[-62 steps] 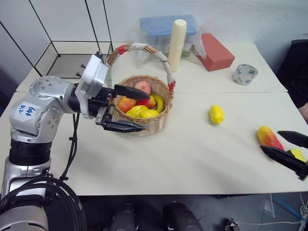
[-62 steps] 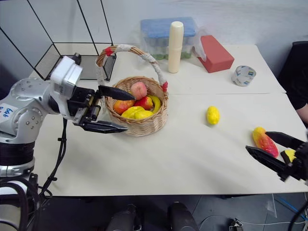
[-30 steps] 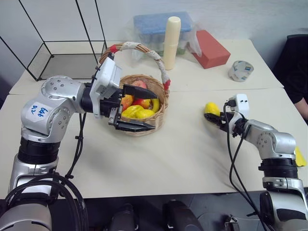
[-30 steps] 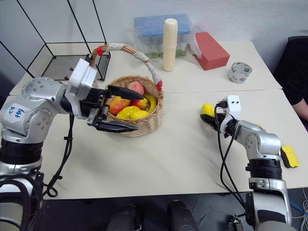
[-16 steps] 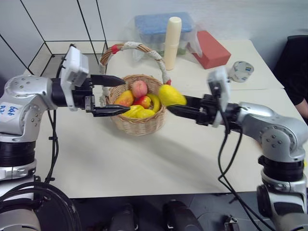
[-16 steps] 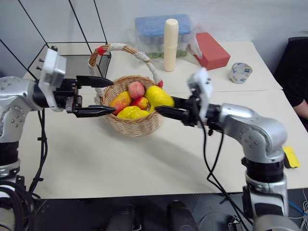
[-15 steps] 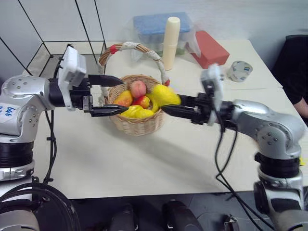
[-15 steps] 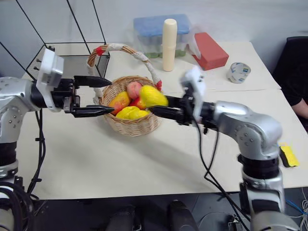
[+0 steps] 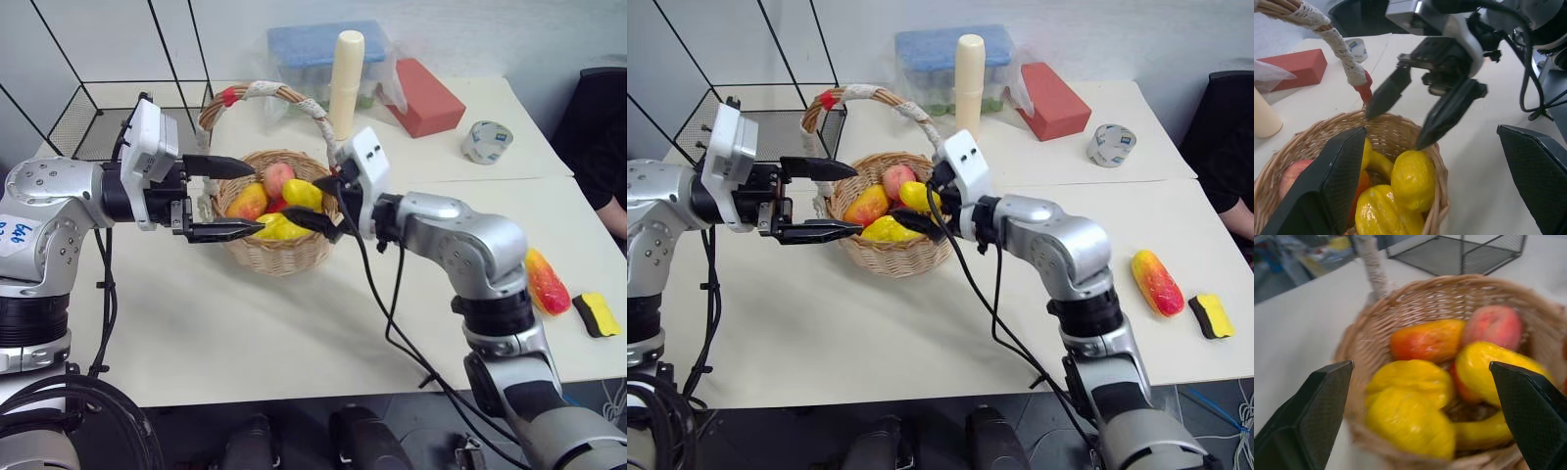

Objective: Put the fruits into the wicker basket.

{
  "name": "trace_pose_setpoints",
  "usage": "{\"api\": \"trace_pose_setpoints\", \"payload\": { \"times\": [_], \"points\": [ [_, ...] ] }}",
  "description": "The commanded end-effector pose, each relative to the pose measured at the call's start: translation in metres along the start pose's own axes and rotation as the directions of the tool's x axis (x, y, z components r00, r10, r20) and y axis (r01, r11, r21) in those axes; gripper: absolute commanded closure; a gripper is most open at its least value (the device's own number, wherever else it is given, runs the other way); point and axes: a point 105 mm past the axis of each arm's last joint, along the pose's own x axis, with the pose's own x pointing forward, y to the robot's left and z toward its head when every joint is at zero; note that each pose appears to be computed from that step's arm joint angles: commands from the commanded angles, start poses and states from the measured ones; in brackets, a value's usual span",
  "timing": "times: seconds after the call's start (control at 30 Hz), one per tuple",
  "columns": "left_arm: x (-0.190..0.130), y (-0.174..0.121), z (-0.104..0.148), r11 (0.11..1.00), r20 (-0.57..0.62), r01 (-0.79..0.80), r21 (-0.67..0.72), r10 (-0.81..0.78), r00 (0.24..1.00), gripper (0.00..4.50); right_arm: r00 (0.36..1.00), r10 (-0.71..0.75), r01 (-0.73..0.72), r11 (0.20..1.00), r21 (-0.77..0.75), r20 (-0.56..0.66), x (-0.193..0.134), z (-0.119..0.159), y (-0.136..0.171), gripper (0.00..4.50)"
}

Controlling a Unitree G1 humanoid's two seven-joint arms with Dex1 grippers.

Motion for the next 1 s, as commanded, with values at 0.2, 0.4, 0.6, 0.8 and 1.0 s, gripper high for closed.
{"api": "trace_pose_setpoints", "payload": {
  "times": [0.2, 0.4, 0.6, 0.8, 1.0],
  "points": [
    [0.035, -0.006, 0.016, 0.99, 0.098, 0.128, 0.06, -0.134, 0.986, 0.0, 0.97, -0.15, 0.132, 0.986, 0.106, 0.189, -0.11, 0.014, 0.005, 0.04],
    [0.051, -0.018, 0.019, 0.972, 0.135, 0.227, 0.06, -0.233, 0.963, 0.0, 0.869, -0.492, 0.495, 0.866, 0.078, -0.052, -0.225, -0.033, -0.003, 0.04],
    [0.059, -0.026, 0.013, 0.959, 0.139, 0.279, 0.055, -0.284, 0.949, 0.0, 0.701, -0.681, 0.706, 0.705, 0.068, -0.215, -0.303, -0.069, -0.018, 0.04],
    [0.063, -0.037, 0.018, 0.947, 0.155, 0.315, 0.062, -0.321, 0.934, 0.0, 0.584, -0.772, 0.78, 0.619, -0.089, -0.251, -0.326, -0.078, -0.058, 0.04],
    [0.063, -0.045, 0.023, 0.948, 0.154, 0.311, 0.07, -0.318, 0.936, 0.0, 0.508, -0.808, 0.817, 0.562, -0.129, -0.298, -0.333, -0.099, -0.106, 0.04]
  ]
}}
